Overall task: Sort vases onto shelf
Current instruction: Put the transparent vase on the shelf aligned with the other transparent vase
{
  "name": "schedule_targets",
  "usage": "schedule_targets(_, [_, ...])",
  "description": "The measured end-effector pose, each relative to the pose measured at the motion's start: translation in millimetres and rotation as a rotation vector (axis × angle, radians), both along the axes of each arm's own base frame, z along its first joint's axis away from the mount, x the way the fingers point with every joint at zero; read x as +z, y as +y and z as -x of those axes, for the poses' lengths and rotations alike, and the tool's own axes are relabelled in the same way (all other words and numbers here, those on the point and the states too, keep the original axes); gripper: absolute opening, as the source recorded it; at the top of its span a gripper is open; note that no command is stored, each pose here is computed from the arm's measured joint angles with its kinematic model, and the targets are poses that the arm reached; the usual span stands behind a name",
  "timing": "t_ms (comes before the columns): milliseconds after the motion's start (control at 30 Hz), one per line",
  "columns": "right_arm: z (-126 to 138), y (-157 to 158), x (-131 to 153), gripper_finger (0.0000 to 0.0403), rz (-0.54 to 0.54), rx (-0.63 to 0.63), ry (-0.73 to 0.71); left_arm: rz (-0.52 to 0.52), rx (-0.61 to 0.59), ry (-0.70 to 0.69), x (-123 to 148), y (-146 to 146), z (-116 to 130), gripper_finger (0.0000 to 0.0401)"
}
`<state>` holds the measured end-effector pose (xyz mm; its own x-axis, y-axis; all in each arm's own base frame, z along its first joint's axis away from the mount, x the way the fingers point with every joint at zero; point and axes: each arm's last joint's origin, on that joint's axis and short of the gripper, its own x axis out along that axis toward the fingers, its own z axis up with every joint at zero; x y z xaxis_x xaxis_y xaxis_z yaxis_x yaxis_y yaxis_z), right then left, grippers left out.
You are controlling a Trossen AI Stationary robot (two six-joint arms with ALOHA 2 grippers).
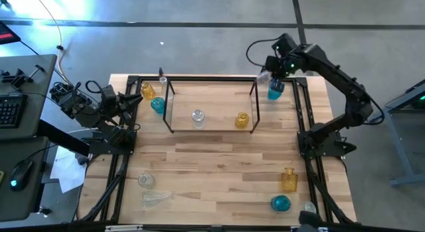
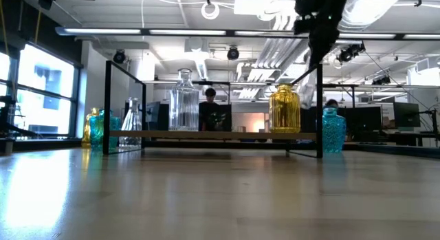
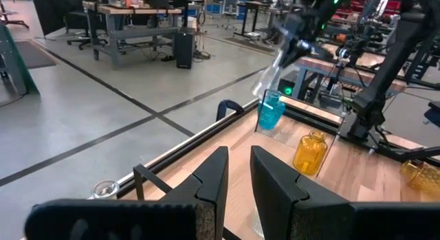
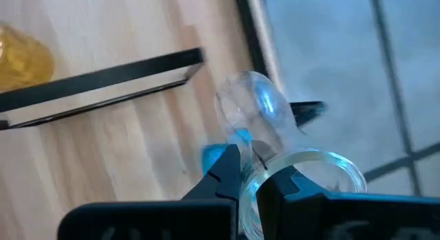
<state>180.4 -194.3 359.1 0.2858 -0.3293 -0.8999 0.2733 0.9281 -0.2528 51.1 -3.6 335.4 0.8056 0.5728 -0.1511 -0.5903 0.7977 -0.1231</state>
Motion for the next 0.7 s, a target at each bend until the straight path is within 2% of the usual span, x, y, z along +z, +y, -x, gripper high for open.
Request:
schedule_targets(133, [0, 9, 32, 0.0001, 0.066, 0.001, -0.024, 0.000, 0.000, 0.000, 0, 0, 0, 0.0056])
schedule_targets(267, [-3, 21, 62, 0.0001, 0.124, 0.025, -0.106, 0.000, 0.000, 0.000, 0, 0, 0, 0.0056])
schedule_targets(367, [-10, 36, 76, 0.0001, 0.141, 0.062, -0.150, 0.002, -0.004, 0.001, 0, 0, 0, 0.0056])
schedule_targets(467, [-22, 52, 79, 0.0001, 0.131, 0.120, -0.180, 0.007, -0.018, 0.005, 0, 0, 0, 0.0056])
schedule_targets(700, [-70, 91, 63, 0.0001, 0.089, 0.292, -0.225, 0.009, -0.023, 0.006, 0, -1, 0, 0.0056])
